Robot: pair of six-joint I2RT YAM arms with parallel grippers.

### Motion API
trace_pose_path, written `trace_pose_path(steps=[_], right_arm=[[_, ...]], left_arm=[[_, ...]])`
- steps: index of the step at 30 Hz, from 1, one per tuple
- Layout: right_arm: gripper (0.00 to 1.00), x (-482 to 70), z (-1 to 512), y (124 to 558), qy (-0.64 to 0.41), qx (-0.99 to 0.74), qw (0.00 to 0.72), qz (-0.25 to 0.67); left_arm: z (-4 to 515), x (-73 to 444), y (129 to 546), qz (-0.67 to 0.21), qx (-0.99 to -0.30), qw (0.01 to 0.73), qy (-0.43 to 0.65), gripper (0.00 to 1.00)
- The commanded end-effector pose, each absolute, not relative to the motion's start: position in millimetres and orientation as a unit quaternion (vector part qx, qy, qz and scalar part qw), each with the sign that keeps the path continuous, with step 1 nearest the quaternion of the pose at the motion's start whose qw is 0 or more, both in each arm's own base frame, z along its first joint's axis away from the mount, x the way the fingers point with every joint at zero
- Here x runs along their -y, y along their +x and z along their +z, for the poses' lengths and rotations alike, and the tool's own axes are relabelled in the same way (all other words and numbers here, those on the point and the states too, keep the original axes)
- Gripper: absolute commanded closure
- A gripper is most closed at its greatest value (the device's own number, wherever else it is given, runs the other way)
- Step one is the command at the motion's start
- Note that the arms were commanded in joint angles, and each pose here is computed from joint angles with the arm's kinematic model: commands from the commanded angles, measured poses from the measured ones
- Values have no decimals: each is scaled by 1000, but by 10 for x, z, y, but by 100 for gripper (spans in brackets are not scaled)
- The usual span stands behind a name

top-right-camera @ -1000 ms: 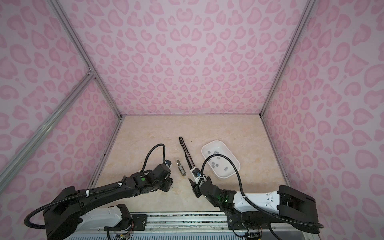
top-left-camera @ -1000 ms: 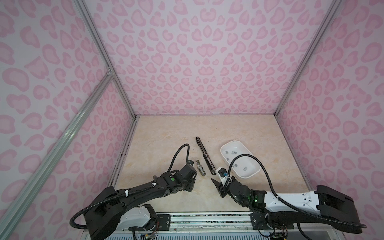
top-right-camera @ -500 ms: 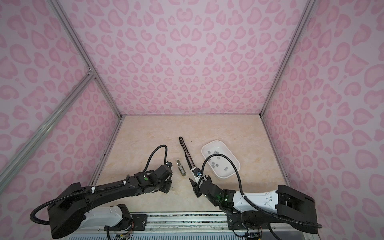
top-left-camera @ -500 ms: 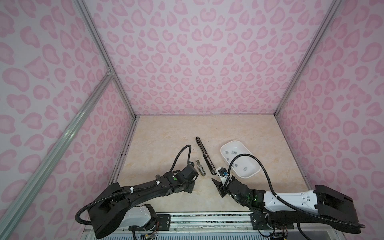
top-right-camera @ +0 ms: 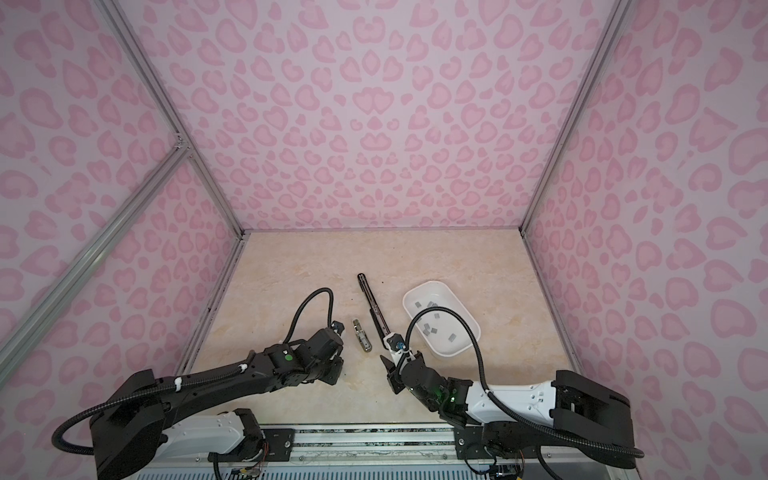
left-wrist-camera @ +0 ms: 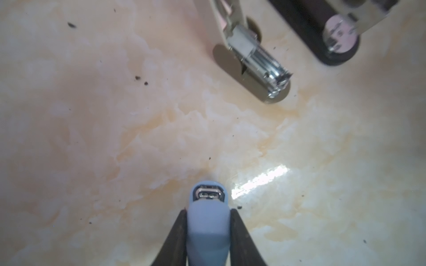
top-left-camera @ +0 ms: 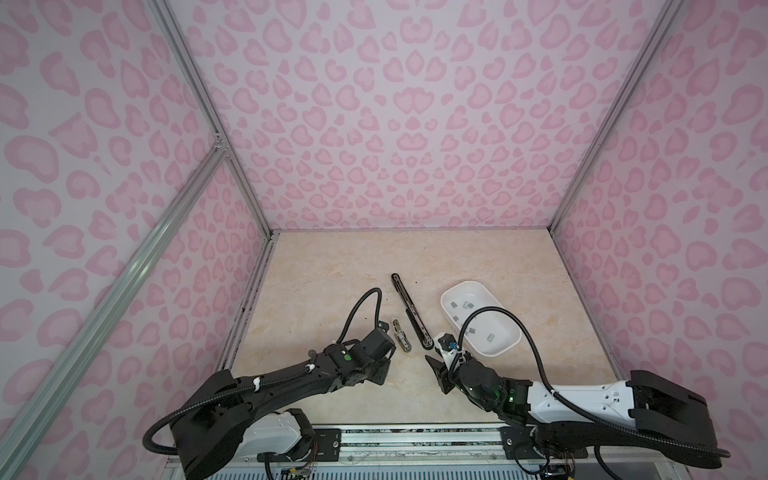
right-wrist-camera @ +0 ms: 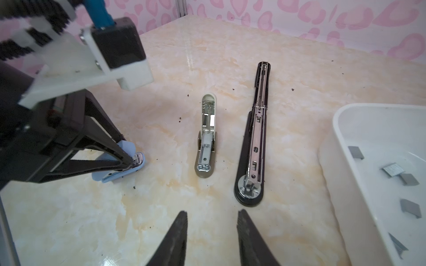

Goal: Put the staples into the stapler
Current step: 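Lift the light-blue stapler with the left gripper while the right gripper approaches it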

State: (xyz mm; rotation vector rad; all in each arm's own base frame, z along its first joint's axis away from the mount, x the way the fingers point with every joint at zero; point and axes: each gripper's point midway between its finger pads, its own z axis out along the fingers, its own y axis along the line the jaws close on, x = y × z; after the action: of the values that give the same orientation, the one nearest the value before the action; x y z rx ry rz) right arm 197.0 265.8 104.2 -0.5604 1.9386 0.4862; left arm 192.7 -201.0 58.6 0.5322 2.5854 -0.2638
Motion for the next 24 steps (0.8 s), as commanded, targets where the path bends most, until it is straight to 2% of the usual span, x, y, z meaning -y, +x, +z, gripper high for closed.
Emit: trace_pose_path(steps=[1, 4, 8, 12, 16, 24], right_arm=[[63, -2606, 1180, 2077, -169, -801, 522, 238], [61, -2608, 1335, 2081, -155, -785, 528, 285], [61, -2546, 1587, 2157, -121, -785, 537, 284], [76, -2585, 1809, 2194, -118, -789, 529, 289], [80, -2751, 1933, 2114, -146, -774, 521, 328], [96, -3070, 1894, 2085, -180, -779, 486, 353]], left_arm=[[981, 2139, 2055, -126, -919, 304, 216, 89], [1393, 2245, 2138, -158, -892, 358, 227, 90], [1771, 2429, 2235, -192, -861, 404, 242, 94], [1914, 2610, 2352, -195, -843, 425, 266, 96], [1932, 2743, 2281, -231, -818, 434, 297, 96], [1867, 2724, 2068, -274, -776, 461, 332, 96]])
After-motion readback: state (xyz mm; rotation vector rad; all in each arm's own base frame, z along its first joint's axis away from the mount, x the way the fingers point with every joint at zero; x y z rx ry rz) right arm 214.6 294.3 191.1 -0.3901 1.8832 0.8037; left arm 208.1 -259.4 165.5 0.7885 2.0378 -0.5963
